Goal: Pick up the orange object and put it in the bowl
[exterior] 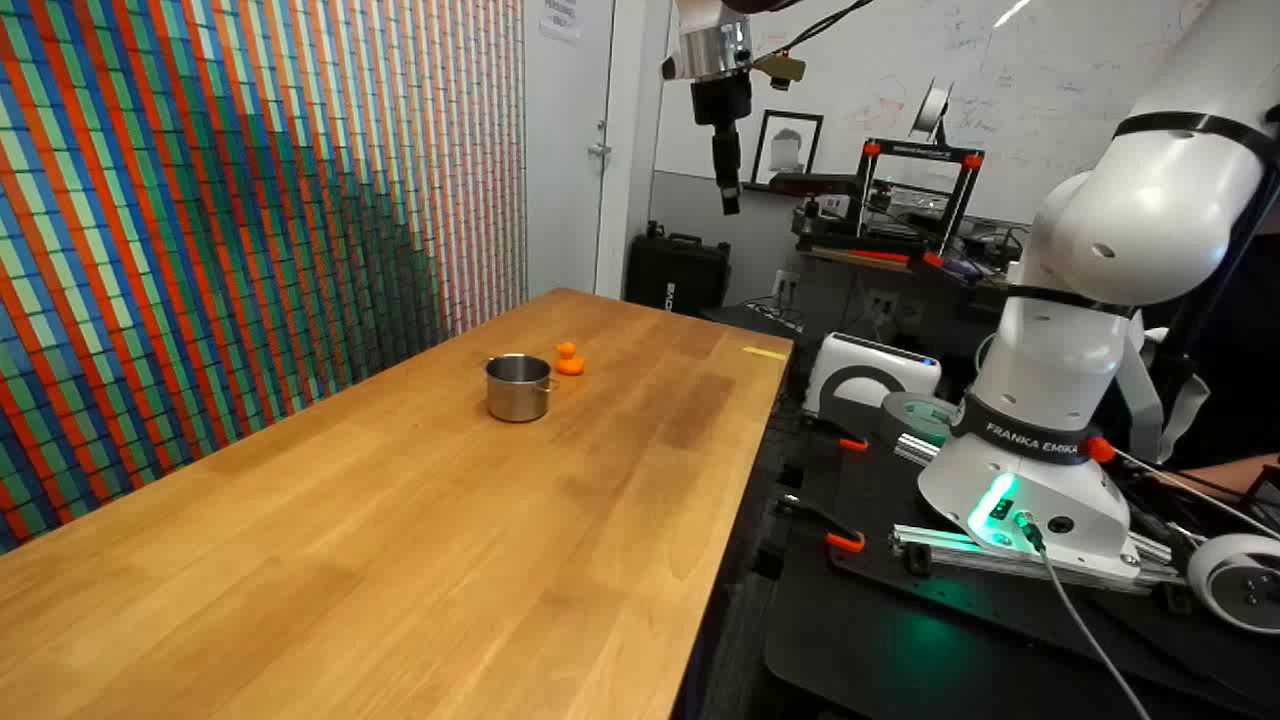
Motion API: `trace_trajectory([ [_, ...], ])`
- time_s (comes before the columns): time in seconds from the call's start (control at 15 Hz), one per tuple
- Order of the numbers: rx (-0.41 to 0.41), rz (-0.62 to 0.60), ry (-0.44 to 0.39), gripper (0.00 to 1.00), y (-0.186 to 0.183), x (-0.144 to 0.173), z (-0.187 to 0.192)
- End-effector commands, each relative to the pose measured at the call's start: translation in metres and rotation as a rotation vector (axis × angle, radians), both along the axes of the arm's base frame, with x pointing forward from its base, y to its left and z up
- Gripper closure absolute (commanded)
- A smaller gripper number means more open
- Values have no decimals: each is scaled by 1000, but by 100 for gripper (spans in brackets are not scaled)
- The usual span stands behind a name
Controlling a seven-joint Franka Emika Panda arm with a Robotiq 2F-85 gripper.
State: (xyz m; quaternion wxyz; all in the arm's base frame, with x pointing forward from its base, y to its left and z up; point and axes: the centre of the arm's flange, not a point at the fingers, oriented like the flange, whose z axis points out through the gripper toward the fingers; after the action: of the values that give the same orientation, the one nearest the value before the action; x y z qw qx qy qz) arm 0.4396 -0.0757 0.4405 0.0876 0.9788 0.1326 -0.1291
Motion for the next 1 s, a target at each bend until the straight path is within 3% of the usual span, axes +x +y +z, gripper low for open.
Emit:
trace_trajectory([
  [0.0,0,0,-2,0,0,0,1],
  [0.13,-8,6,-33,0,-2,8,3],
  [0.53,6,-49,-224,0,-24,120,6],
  [0.67,17,-59,-229,0,-27,147,-13],
  [0.93,79,-98,-128,0,-12,166,-82],
])
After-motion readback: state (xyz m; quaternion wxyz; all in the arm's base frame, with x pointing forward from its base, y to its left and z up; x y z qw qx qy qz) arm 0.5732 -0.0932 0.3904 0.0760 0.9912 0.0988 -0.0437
